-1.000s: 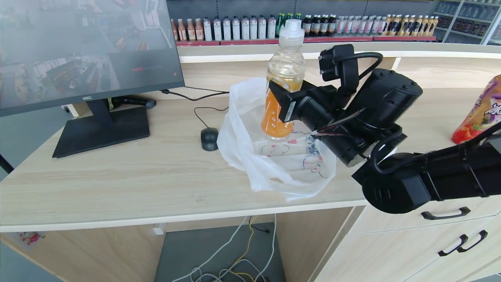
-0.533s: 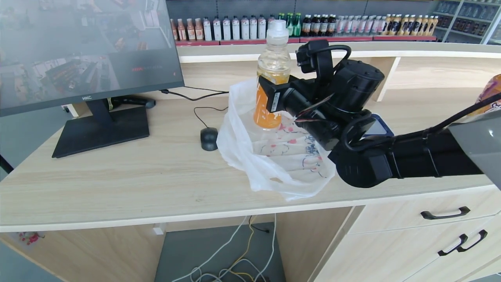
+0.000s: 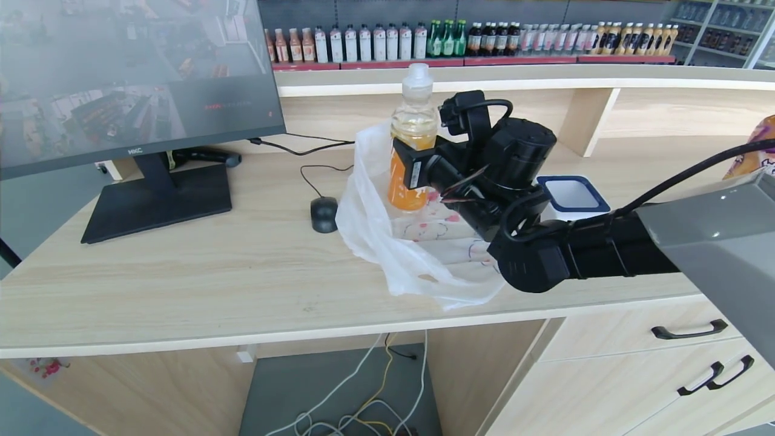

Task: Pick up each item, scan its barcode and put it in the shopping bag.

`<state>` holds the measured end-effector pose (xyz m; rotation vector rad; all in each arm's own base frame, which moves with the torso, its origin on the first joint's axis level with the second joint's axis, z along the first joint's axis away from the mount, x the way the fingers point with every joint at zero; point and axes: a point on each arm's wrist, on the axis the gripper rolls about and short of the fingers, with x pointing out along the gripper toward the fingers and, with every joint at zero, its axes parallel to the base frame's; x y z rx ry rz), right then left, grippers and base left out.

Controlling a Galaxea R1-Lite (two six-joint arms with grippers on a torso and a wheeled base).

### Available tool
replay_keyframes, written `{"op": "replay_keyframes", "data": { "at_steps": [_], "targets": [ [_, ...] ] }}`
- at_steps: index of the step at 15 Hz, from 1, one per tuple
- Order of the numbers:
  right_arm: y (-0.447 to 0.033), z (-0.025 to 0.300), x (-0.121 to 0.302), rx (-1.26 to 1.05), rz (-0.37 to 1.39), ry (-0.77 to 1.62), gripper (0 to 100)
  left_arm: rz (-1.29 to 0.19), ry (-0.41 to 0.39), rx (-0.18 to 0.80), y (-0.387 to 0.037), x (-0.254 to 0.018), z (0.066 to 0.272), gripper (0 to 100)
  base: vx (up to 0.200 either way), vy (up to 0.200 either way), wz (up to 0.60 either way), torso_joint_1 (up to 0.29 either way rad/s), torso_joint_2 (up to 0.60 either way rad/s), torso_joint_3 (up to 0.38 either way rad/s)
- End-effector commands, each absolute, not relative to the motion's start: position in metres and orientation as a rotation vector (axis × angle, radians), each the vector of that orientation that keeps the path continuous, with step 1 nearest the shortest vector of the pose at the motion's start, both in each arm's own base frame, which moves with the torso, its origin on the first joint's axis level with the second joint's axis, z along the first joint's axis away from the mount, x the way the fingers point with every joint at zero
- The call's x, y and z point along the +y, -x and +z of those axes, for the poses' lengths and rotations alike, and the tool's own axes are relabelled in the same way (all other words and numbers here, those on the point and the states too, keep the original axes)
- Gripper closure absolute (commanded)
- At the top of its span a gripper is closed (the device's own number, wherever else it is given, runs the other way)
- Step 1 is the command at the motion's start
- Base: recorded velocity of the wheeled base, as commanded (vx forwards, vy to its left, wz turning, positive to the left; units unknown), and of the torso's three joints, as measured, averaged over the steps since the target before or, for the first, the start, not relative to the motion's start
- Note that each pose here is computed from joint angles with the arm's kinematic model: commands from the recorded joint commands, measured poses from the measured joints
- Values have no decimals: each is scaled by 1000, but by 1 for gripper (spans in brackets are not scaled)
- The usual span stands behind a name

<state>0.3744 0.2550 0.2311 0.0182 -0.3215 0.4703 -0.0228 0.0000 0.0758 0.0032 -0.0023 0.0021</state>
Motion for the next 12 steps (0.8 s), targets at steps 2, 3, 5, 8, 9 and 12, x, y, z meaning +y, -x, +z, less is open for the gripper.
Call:
{"op": "replay_keyframes", "data": {
  "at_steps": [2, 3, 5, 8, 9, 12],
  "targets": [
    [-378, 222, 258, -305, 477, -11, 100, 3, -3, -3, 23, 0, 76, 0, 0, 0, 0, 0, 0, 0],
    [-378, 221, 258, -303, 479, -12, 100, 3, -3, -3, 23, 0, 76, 0, 0, 0, 0, 0, 0, 0],
    [-378, 221, 258, -298, 482, -28, 100, 3, -3, -3, 23, 0, 76, 0, 0, 0, 0, 0, 0, 0],
    [-379, 219, 259, -289, 484, -39, 100, 2, -5, -3, 23, 0, 76, 0, 0, 0, 0, 0, 0, 0],
    [-380, 216, 260, -281, 486, -38, 100, 3, -3, -3, 23, 0, 76, 0, 0, 0, 0, 0, 0, 0],
    [-381, 210, 262, -271, 489, -34, 100, 2, -3, -3, 23, 0, 76, 0, 0, 0, 0, 0, 0, 0]
  ]
}}
